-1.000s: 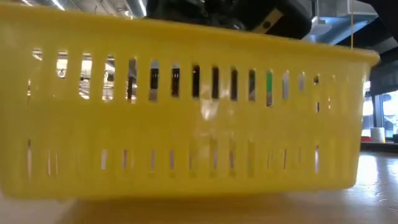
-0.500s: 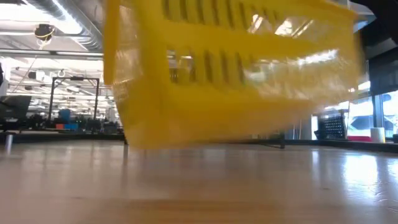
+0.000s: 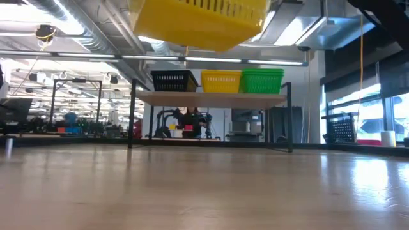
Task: Stack baskets on shelf by color
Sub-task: Stack the yellow bin on top of the other yellow bins on the shelf
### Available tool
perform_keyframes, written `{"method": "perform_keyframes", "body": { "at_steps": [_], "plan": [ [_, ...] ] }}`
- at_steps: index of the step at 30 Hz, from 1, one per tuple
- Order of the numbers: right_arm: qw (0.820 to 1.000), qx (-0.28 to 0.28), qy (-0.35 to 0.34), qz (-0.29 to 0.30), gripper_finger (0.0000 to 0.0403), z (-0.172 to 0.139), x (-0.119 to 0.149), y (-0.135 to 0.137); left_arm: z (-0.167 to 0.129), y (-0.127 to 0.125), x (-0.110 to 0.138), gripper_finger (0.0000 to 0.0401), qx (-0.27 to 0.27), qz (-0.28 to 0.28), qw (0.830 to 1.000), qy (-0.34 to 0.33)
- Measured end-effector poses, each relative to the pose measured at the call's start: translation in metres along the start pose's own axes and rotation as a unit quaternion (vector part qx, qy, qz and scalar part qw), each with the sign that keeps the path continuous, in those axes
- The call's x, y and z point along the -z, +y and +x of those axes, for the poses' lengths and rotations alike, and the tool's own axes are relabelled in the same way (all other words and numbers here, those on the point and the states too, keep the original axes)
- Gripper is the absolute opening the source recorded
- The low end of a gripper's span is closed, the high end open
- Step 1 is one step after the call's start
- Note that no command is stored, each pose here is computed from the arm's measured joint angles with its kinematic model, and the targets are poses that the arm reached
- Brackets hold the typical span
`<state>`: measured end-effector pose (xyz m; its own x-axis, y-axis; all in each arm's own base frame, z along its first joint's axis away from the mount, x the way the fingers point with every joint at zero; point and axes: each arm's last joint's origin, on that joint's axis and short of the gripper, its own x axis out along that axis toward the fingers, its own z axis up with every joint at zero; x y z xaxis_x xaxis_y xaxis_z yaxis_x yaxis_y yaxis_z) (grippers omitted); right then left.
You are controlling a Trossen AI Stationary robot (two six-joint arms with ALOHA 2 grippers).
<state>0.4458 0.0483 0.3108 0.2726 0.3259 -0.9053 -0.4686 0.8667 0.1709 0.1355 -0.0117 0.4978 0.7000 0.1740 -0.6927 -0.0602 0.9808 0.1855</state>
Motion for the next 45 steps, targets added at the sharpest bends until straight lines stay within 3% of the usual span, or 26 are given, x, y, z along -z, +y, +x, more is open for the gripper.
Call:
{"method": "perform_keyframes", "body": {
  "at_steps": [6, 14, 19, 23, 27, 33, 38, 42, 45],
  "plan": [
    [0.993, 0.070, -0.001, 0.099, 0.0000, -0.031, 0.013, -0.013, -0.003, 0.001, 0.002, 0.0047, -0.011, -0.005, 1.000, -0.004],
    [0.973, 0.159, -0.013, 0.169, 0.0000, -0.073, 0.030, -0.027, -0.001, 0.005, -0.001, 0.0047, -0.085, -0.019, 0.996, -0.008],
    [0.942, 0.236, -0.042, 0.233, 0.0000, -0.108, 0.045, -0.036, 0.006, 0.006, -0.010, 0.0047, -0.145, -0.042, 0.988, -0.029],
    [0.909, 0.288, -0.106, 0.284, 0.0000, -0.135, 0.050, -0.043, 0.009, 0.010, -0.017, 0.0047, -0.214, -0.069, 0.973, -0.050],
    [0.852, 0.328, -0.197, 0.357, 0.0000, -0.156, 0.050, -0.052, 0.018, 0.015, -0.023, 0.0047, -0.270, -0.072, 0.959, -0.040],
    [0.714, 0.371, -0.281, 0.523, 0.0000, -0.180, 0.066, -0.064, 0.025, 0.027, -0.025, 0.0047, -0.312, -0.010, 0.950, 0.001],
    [0.623, 0.345, -0.330, 0.620, 0.0000, -0.190, 0.079, -0.077, 0.028, 0.034, -0.031, 0.0047, -0.324, 0.031, 0.945, 0.006],
    [0.576, 0.320, -0.335, 0.673, 0.0000, -0.193, 0.090, -0.087, 0.028, 0.039, -0.032, 0.0047, -0.334, 0.049, 0.941, 0.011],
    [0.556, 0.327, -0.302, 0.702, 0.0000, -0.191, 0.101, -0.089, 0.028, 0.040, -0.032, 0.0047, -0.335, 0.063, 0.940, 0.018]
  ]
}}
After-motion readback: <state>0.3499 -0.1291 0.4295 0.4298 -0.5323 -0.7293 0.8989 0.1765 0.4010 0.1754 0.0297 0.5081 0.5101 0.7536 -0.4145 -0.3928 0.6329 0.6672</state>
